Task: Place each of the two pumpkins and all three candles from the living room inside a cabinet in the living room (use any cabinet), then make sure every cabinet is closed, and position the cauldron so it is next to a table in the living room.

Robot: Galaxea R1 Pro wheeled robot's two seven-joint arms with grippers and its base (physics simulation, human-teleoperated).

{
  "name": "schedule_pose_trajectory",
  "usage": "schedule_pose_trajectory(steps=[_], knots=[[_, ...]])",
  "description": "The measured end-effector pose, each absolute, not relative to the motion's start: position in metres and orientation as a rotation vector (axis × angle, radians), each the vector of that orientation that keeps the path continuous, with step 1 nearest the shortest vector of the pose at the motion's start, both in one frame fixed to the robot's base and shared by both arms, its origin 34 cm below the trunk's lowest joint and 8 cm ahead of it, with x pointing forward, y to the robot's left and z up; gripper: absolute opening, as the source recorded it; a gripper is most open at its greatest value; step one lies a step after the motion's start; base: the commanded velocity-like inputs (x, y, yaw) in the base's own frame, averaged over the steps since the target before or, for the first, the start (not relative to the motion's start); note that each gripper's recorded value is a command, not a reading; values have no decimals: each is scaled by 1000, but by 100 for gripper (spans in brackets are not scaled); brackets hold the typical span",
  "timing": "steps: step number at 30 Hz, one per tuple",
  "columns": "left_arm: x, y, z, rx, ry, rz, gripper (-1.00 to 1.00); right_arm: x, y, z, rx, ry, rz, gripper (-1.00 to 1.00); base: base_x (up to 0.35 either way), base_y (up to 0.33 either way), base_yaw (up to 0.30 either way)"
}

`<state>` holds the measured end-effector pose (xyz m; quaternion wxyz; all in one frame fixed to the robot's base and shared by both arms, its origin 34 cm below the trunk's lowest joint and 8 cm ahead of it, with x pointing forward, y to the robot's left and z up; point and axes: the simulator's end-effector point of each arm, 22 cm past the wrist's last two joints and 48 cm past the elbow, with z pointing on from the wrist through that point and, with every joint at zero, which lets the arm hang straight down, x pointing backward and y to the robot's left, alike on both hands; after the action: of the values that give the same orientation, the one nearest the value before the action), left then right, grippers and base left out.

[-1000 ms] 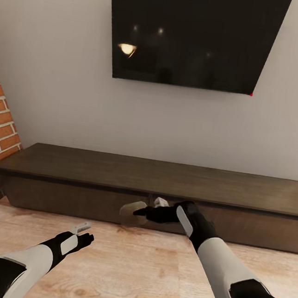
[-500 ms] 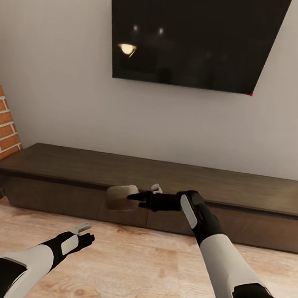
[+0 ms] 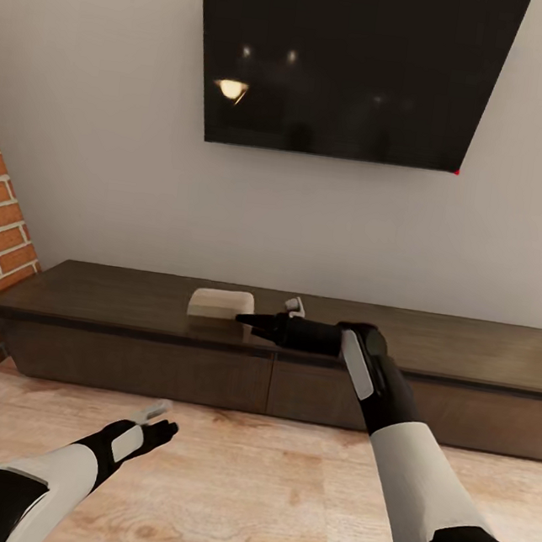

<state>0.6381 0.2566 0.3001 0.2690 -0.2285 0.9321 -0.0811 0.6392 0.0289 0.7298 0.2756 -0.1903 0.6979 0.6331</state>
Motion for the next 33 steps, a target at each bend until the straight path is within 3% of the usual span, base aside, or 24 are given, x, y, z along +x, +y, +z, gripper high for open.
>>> schedule_pose_trajectory(steps=[8, 33], knots=[[657, 206, 324, -561, 2412, -573, 100, 628, 29, 757, -575, 1785, 1730, -100, 0, 0, 0], [660, 198, 330, -584, 2378, -653, 100, 610, -3, 778, -645, 1668, 1847, -100, 0, 0, 0]])
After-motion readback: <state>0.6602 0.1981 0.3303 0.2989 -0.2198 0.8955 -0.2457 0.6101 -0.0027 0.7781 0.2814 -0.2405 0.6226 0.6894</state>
